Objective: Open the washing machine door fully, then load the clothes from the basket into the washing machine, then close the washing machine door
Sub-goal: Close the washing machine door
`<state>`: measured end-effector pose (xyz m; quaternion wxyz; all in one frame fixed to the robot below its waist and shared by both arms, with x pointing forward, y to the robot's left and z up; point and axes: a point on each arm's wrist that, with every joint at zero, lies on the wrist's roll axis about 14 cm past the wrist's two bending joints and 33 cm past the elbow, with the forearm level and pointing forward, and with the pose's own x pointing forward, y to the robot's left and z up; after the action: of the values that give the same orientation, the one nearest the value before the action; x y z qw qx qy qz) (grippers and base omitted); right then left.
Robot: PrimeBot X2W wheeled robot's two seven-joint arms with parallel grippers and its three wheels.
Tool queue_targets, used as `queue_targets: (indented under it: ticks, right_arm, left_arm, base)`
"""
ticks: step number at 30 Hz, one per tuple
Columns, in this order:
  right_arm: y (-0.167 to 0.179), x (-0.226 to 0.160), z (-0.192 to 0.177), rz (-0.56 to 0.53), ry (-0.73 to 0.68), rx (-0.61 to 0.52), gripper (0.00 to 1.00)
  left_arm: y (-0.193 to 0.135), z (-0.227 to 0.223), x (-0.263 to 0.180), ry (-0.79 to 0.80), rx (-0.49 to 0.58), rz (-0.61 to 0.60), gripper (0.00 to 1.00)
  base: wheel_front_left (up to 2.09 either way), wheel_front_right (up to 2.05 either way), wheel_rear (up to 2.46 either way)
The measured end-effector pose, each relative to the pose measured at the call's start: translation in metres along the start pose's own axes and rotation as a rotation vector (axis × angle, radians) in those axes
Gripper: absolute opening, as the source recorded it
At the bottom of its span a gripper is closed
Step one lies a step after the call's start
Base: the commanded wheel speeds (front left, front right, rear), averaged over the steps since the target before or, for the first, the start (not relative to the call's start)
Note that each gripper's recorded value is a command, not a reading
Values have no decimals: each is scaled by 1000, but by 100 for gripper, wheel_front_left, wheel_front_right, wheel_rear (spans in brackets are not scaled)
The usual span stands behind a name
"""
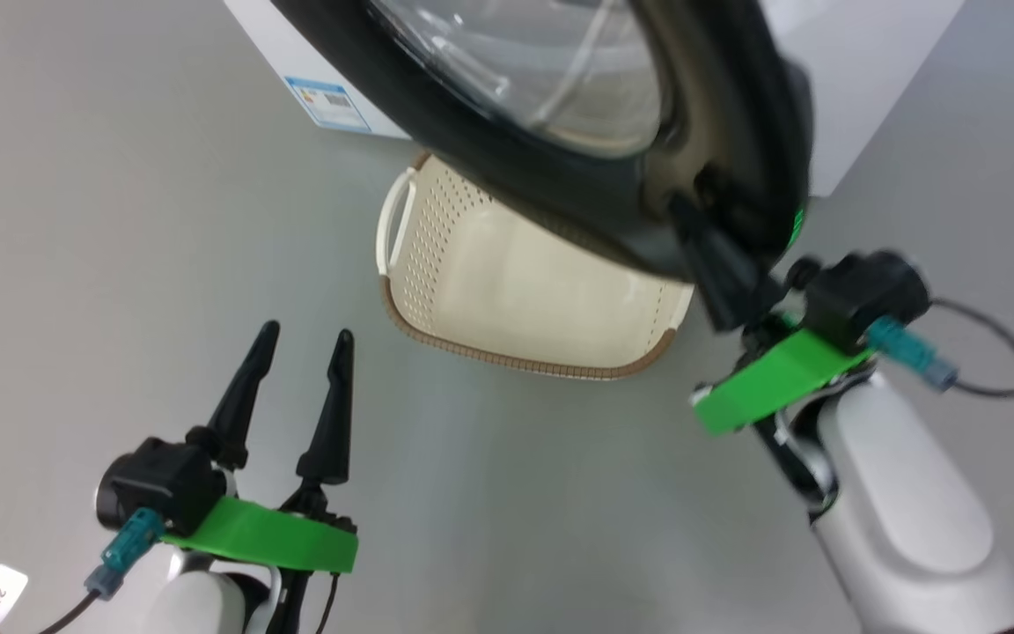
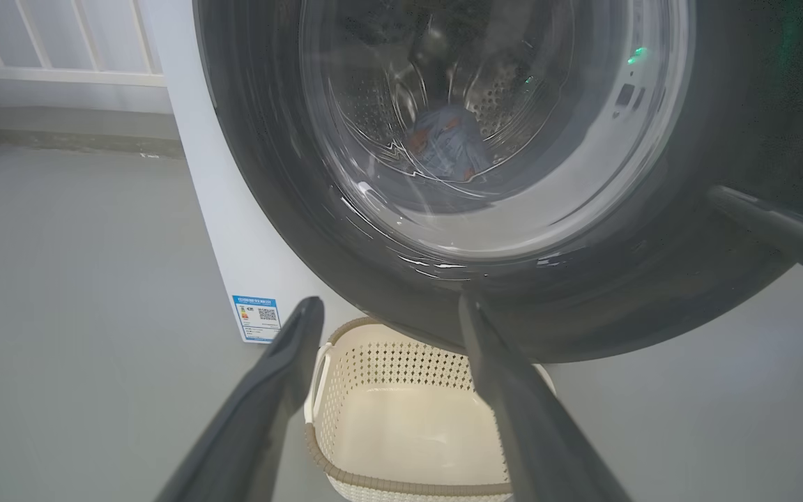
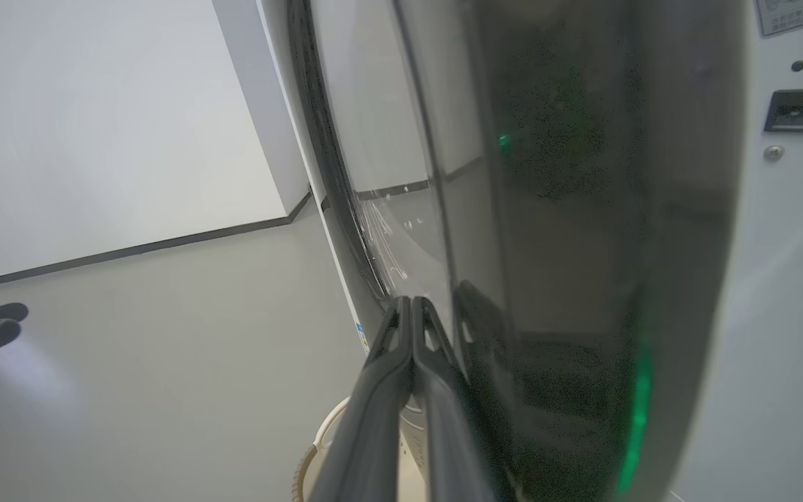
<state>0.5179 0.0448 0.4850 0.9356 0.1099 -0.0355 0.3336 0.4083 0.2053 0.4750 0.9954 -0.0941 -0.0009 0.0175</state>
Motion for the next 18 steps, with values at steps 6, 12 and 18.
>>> queue_targets:
  ticks: [6, 12, 18]
  right_arm:
    - [-40, 22, 8, -70, -45, -37, 0]
    - [-72, 54, 20, -109, -104, -60, 0]
    - [-97, 75, 22, -141, -126, -73, 0]
  left_arm:
    - [-8, -14, 13, 27, -25, -26, 100]
    - [-19, -27, 28, 49, -39, -63, 100]
    - [-22, -35, 40, 61, -42, -78, 100]
  base:
    - [0, 0, 0]
    - [0, 0, 0]
    - [0, 0, 0]
